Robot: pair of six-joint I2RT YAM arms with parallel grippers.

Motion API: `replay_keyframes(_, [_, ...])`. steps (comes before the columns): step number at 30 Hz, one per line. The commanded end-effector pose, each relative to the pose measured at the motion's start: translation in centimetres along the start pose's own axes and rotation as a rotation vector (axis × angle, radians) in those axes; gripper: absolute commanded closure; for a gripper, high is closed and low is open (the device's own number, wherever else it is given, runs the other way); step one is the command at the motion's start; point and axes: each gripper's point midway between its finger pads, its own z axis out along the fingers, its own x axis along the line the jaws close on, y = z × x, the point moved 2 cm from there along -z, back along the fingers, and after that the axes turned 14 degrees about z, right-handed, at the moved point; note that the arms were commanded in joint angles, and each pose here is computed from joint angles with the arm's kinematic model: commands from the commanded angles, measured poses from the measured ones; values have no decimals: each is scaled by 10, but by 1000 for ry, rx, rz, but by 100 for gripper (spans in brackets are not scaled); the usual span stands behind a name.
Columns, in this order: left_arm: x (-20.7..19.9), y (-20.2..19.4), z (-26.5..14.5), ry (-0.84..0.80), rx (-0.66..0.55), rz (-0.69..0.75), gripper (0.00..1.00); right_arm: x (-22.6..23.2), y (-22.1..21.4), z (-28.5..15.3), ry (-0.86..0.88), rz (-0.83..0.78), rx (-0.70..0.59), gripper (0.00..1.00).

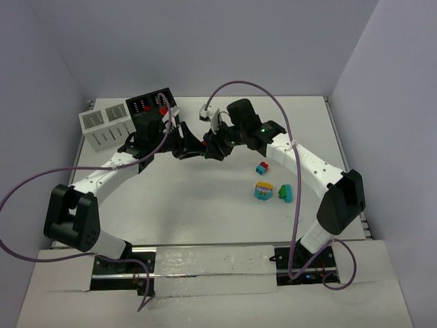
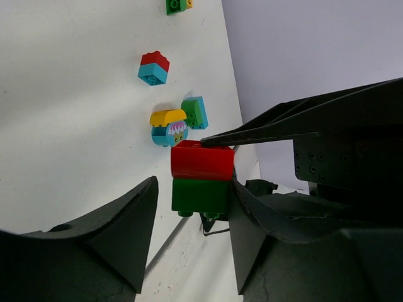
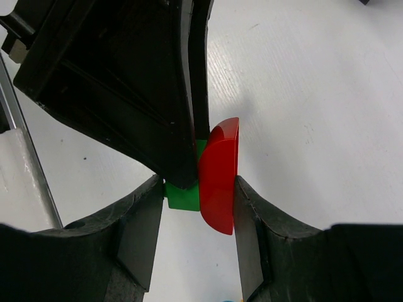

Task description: Sort the legos into containers by color

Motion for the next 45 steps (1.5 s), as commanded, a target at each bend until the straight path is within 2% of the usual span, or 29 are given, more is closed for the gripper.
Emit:
replay_keyframes(1, [-9,3,3,-56,-6,20,47,21,43,-23,40,-62,-140,72])
replay_keyframes(10, [-14,-5,2,-106,14,-7,68,19,44,-22,28,-59,-147,69])
replay_keyframes(11, [-14,-6,2,-109,16,-5,73,19,44,-21,27,-59,-146,59])
replay_keyframes(12, [-15,-7,1,-113,17,3,80,19,44,-21,26,-55,-145,38])
replay_keyframes(13, [-15,-7,0,-112,18,23,95,19,44,-21,22,-53,-146,29])
replay_keyframes(14, [-15,-8,-2,-106,22,33,99,18,44,-23,20,-53,-148,21])
replay_keyframes(17, [-14,-6,-6,-81,18,94,100,19,41,-24,19,-50,-145,5])
replay_keyframes(19, [-15,-3,-13,-87,10,156,100,22,37,-26,42,-44,-135,0])
replay_keyframes(22, [-18,-6,-20,-124,30,224,100,21,31,-32,80,-13,-121,0])
replay_keyframes(26, [-26,-20,-36,-252,91,418,100,12,23,-49,179,63,-105,0])
replay_keyframes(30, [-39,-27,-47,-345,89,536,100,15,8,-55,305,109,-42,1])
replay_keyframes(37, [-52,-30,-57,-399,72,601,100,41,-9,-56,503,125,11,5])
replay_keyframes(45, [-61,-27,-61,-424,65,613,100,53,-20,-48,547,141,59,6])
